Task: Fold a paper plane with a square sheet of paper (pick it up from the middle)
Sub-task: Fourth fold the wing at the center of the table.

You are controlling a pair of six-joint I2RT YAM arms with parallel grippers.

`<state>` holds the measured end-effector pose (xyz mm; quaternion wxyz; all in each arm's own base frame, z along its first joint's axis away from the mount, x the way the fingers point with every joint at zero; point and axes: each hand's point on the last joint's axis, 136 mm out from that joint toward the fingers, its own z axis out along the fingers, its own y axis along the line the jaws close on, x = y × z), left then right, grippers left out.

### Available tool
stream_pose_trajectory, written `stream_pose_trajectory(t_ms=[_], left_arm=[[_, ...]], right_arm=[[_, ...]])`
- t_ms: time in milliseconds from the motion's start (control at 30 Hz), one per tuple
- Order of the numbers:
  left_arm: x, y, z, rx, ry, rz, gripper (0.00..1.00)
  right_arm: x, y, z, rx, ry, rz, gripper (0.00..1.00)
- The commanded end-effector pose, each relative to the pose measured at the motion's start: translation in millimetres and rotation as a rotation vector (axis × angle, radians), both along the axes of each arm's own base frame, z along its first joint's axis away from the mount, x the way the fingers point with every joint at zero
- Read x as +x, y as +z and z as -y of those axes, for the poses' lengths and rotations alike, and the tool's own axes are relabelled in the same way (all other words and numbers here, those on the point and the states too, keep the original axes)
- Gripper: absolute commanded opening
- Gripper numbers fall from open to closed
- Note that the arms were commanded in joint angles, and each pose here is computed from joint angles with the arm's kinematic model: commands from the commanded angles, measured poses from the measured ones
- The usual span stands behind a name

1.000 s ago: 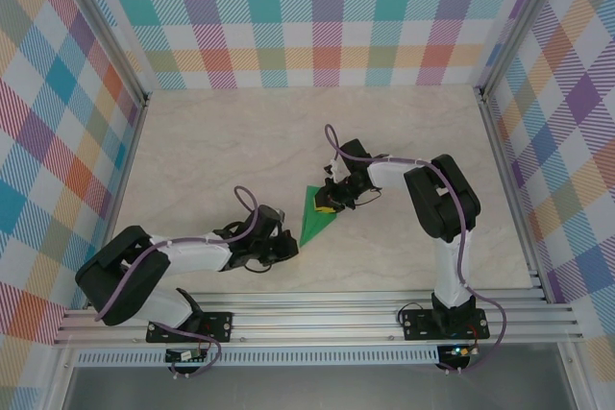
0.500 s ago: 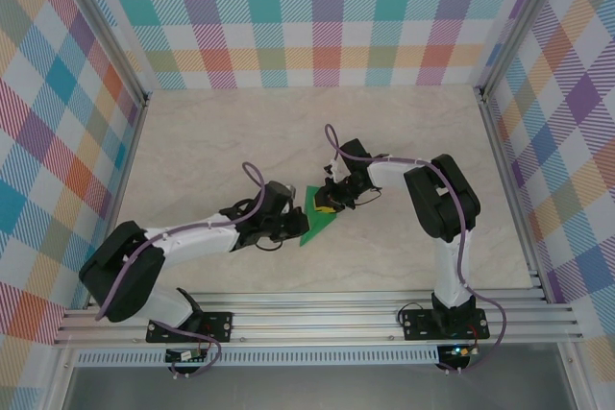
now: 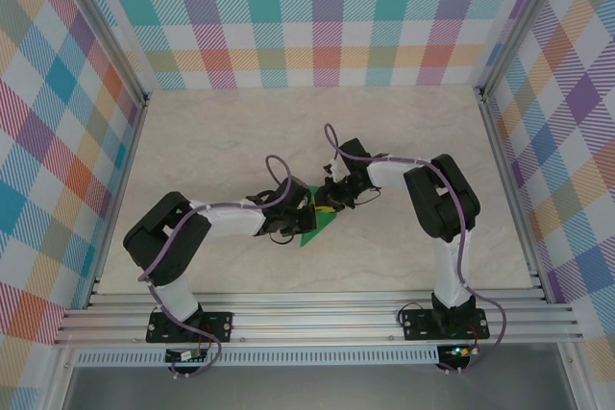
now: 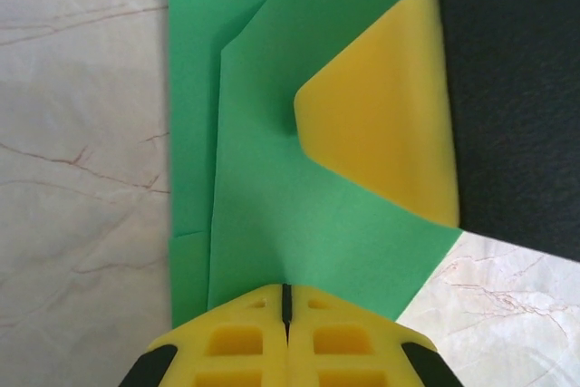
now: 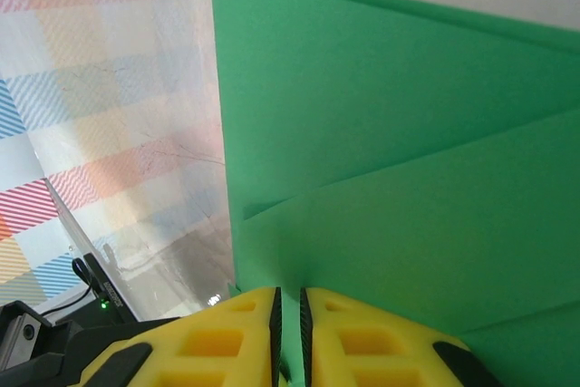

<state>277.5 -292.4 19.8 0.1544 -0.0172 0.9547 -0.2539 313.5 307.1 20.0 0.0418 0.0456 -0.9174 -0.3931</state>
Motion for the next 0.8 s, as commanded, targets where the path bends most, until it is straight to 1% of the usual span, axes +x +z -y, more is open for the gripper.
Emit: stream_pose_trajectory(t_ms=[0,133,267,567,633,767], left_arm=[[-9.2,-31.9,-30.9,0.146,0.038,-0.079,0.00],[-22.7,-40.6,-39.0,0.137,0.045,-0.103,0.00],[-31.6,-40.6,-38.8,0.099,0.035,-0.114,0.00],[-40.9,-36.9,-29.2,0.026,0.005,-0.135,0.00],[-40.2,-30.3,-23.4,-0.001,-0.001,-0.127,0.01],[-31.2,-6.6,-12.8,-0.047,-0.005,-0.081,0.04]], right_arm=[[9.3,-14.1,13.0,-0.108,-0.021,0.034,0.17],[21.6,-15.5,32.4,-0.204,-0.046,0.075,0.18],[33.5,-16.4,44.7,-0.189,-0.078,0.072,0.19],[65.9,10.6,46.8,-0.147,-0.103,0.113,0.19],[65.8,22.0,47.0,-0.136,-0.103,0.128,0.20],[50.6,46.3,51.2,-0.104,-0.105,0.162,0.24]])
